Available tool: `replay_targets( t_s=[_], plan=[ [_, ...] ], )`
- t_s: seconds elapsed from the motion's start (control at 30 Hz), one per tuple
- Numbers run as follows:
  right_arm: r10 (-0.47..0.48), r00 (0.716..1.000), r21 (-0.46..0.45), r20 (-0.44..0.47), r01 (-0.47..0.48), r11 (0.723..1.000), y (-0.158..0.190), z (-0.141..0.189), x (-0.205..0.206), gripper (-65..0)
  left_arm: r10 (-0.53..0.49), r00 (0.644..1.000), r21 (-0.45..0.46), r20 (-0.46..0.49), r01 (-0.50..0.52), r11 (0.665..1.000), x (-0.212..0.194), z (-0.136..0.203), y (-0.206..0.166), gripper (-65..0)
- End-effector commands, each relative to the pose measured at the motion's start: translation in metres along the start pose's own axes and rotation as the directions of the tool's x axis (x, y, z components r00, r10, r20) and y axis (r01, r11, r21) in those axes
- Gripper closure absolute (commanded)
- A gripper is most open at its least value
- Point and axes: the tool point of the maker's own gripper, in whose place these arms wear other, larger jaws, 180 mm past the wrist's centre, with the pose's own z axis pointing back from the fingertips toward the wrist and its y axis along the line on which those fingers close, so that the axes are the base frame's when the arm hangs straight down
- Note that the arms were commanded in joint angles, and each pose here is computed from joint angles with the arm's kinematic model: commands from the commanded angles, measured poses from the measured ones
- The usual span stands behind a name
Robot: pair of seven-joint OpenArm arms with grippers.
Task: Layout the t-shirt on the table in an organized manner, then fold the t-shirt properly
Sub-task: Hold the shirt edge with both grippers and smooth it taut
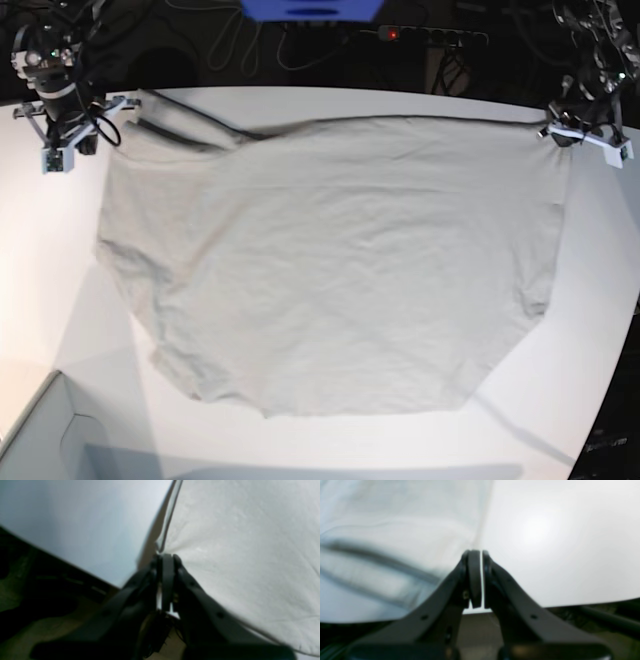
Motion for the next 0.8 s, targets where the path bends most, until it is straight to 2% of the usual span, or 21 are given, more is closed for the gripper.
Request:
replay_targets(
  t_s=[0.0,0.13,0.23,0.3,0.43,0.67,0.77],
  plan=[
    [0.007,1.0,-0.003,0.026,-0.007,1.0,-0.002,0.005,0.005,0.0,-0.02,0.999,-0.001,0.05,0.02,1.0,0.017,0.005,0.001,0.0],
    [0.007,1.0,0.005,-0.011,-0.007,1.0,0.001,0.007,-0.008,0.0,-0.033,0.997,-0.001,0.073,0.033,0.999,0.025,0.01,-0.002,0.0],
    [0.01,0.996,0.01,-0.094,-0.009,1.0,0.002,0.009,-0.025,0.0,-0.033,0.997,-0.002,0.075,0.033,0.999,0.026,0.011,-0.003,0.0],
    [0.012,0.99,0.011,-0.14,-0.011,1.0,0.002,0.012,-0.037,-4.4,-0.03,0.997,-0.002,0.074,0.031,1.0,0.025,0.01,-0.003,0.0],
    [0.009,0.986,0.018,-0.165,-0.006,1.0,0.004,0.012,-0.045,-15.0,-0.029,0.997,-0.005,0.071,0.03,1.0,0.024,0.009,-0.004,0.0],
    [0.016,0.979,0.117,-0.204,0.008,0.993,0.035,-0.004,-0.06,-35.6,-0.029,0.997,-0.006,0.073,0.029,1.0,0.025,0.008,-0.005,0.0],
    [0.013,0.98,0.123,-0.198,0.011,0.992,0.038,-0.006,-0.056,-36.8,-0.028,0.997,-0.004,0.073,0.029,1.0,0.025,0.008,-0.004,0.0]
  ],
)
